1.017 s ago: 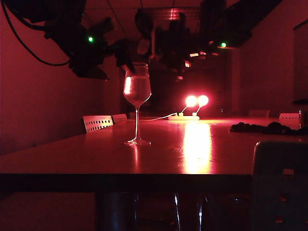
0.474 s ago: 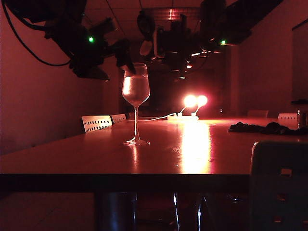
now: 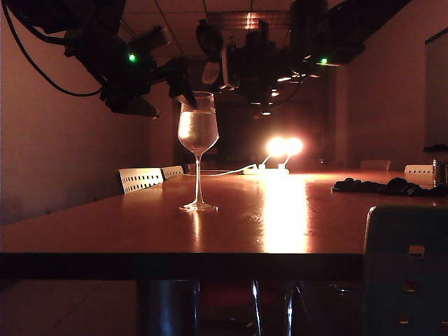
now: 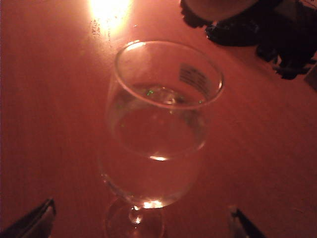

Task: Pick up the black thermos cup, pour some water from it into the stemmed glass, and then put the thermos cup back on the table.

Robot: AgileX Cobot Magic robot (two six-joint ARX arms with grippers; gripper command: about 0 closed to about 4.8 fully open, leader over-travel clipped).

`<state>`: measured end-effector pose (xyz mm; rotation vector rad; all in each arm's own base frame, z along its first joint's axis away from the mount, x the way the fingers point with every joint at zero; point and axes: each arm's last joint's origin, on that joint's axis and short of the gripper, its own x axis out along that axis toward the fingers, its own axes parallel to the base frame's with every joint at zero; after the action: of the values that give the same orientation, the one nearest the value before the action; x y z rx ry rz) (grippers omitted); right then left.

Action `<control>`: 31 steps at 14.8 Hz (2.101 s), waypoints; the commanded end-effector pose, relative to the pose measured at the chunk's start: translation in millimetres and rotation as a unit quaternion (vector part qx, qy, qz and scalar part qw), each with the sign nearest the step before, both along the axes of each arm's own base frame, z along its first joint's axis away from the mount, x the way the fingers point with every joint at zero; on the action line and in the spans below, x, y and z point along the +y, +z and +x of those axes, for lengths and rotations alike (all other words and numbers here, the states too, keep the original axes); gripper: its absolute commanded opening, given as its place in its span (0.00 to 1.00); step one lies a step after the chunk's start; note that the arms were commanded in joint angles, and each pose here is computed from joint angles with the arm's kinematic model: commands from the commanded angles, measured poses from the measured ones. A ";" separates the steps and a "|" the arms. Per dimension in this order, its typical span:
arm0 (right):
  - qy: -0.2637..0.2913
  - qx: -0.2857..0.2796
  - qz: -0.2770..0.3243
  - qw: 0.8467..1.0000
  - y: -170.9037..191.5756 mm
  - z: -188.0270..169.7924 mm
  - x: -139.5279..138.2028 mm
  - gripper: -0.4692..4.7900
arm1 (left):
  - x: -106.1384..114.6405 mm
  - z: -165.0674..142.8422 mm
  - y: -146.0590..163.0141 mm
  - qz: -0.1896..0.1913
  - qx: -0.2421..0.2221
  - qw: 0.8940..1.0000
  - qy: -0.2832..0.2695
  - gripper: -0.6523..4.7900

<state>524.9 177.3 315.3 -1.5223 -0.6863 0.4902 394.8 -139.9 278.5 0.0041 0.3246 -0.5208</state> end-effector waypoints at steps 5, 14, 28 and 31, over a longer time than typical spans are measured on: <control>0.003 -0.059 0.003 0.998 20.9 -7.9 3.8 0.21 | -0.1 0.0 2.3 -0.002 -0.005 1.000 -0.003 1.00; -0.001 -0.074 -0.013 0.997 21.0 -7.9 3.8 0.21 | -0.1 -0.2 1.7 -0.001 -0.002 1.000 -0.002 1.00; -0.005 -0.092 -0.031 0.995 21.1 -7.9 3.8 0.21 | -0.1 -0.2 1.6 0.000 -0.001 1.000 -0.002 1.00; -0.005 -0.093 -0.032 0.995 21.1 -7.9 3.8 0.21 | 0.0 -0.2 1.6 0.000 -0.001 1.000 -0.002 1.00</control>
<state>523.4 181.2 315.9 -1.6394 -0.7406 0.4515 394.4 -139.8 277.2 0.0050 0.3396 -0.5202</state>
